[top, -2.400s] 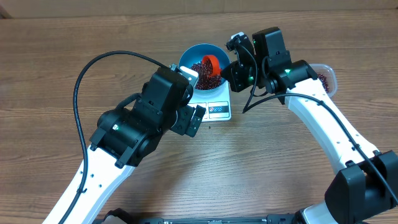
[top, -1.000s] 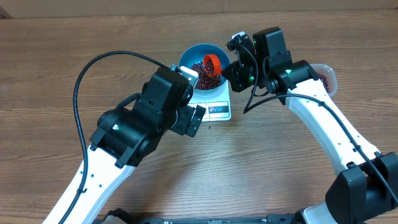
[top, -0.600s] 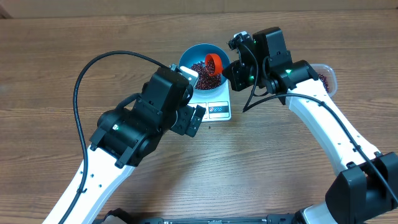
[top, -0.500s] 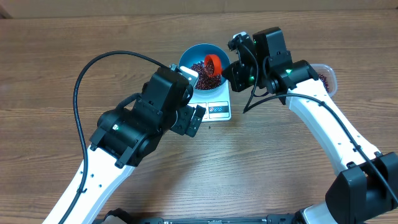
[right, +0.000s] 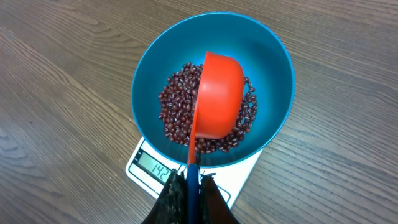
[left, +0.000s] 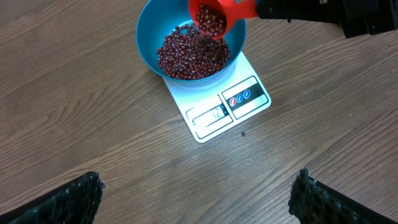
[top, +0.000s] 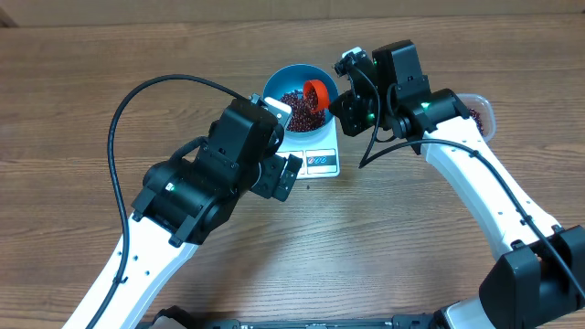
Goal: Scoop item into bowl and weigh 150g on scale
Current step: 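Hold the scoop inverted over the bowl, shaking out remaining beans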
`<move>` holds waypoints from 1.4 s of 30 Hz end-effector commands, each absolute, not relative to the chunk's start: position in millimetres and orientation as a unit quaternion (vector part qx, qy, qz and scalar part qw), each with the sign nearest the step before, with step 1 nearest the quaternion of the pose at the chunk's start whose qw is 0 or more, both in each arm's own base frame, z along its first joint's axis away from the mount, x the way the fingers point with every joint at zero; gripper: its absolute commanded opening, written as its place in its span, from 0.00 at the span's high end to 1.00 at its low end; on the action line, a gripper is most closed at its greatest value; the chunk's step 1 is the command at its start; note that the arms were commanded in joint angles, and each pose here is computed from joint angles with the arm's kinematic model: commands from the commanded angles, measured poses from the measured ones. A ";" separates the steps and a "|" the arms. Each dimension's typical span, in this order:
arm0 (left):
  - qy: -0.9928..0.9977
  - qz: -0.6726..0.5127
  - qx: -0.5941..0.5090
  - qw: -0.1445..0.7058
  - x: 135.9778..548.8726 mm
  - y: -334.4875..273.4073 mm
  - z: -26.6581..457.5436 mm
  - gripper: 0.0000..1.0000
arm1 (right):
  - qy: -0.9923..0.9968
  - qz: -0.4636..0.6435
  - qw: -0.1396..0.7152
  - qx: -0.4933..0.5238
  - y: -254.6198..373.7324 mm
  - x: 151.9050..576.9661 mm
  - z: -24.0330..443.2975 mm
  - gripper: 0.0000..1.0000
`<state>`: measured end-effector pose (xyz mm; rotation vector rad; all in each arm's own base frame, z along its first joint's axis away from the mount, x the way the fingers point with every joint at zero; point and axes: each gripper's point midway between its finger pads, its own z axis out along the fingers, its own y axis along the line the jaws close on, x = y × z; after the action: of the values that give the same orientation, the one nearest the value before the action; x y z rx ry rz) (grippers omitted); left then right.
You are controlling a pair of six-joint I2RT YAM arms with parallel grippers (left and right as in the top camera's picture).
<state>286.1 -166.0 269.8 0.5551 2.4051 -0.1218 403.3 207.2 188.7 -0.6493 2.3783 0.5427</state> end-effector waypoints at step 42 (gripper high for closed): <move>0.918 -0.046 0.217 0.328 288.6 -166.6 269.0 0.00 | 0.888 0.196 0.338 -0.243 205.1 405.1 218.9 0.96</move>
<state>286.1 -166.0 269.8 0.5551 2.4051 -0.1218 402.8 204.0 188.5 -0.6392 2.3877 0.5178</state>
